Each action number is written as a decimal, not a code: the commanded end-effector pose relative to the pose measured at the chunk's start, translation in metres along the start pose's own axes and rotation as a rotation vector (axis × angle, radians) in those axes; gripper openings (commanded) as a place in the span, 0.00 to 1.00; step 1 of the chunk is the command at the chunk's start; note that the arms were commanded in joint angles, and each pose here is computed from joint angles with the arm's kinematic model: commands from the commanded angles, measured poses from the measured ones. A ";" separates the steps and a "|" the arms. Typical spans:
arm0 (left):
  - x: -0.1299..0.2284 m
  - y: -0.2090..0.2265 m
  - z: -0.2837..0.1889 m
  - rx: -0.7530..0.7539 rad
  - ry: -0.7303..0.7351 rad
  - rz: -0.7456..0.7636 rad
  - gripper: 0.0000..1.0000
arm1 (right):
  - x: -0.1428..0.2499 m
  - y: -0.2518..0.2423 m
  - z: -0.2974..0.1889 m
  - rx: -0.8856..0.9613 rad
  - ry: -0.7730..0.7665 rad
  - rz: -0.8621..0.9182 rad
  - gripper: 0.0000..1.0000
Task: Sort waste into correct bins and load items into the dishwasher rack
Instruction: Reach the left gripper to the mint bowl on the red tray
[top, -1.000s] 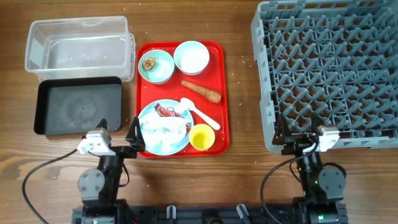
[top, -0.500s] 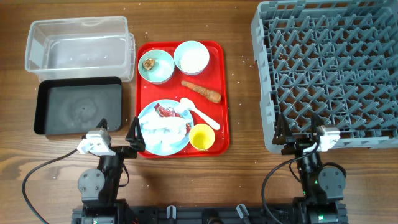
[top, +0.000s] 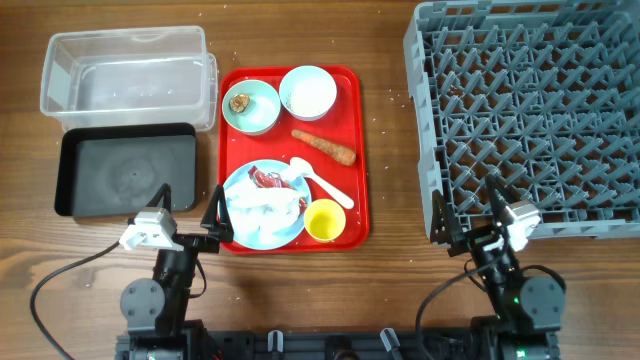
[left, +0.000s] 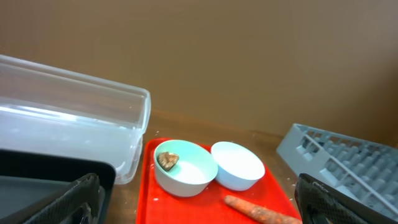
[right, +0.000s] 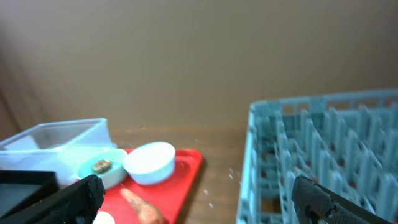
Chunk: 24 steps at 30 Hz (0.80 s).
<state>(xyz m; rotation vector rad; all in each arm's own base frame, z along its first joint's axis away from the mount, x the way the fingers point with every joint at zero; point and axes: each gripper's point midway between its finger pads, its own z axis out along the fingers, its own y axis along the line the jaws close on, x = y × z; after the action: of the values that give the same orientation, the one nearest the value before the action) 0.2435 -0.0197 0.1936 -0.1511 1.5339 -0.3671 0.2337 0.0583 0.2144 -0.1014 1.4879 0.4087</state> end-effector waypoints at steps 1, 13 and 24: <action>-0.039 -0.025 -0.006 0.073 -0.042 0.011 1.00 | -0.048 0.031 -0.003 -0.128 -0.051 -0.059 1.00; -0.103 -0.053 0.032 0.046 0.266 -0.001 1.00 | -0.112 0.064 0.063 -0.312 0.258 -0.008 1.00; -0.035 -0.087 0.134 0.141 0.853 0.161 1.00 | -0.055 0.041 0.104 -0.273 0.685 0.090 1.00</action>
<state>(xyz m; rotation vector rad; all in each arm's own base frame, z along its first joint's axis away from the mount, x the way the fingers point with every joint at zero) 0.3431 -0.0728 0.2847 0.0366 2.2272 -0.4819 0.3098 0.1151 0.2884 -0.3688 2.0997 0.6936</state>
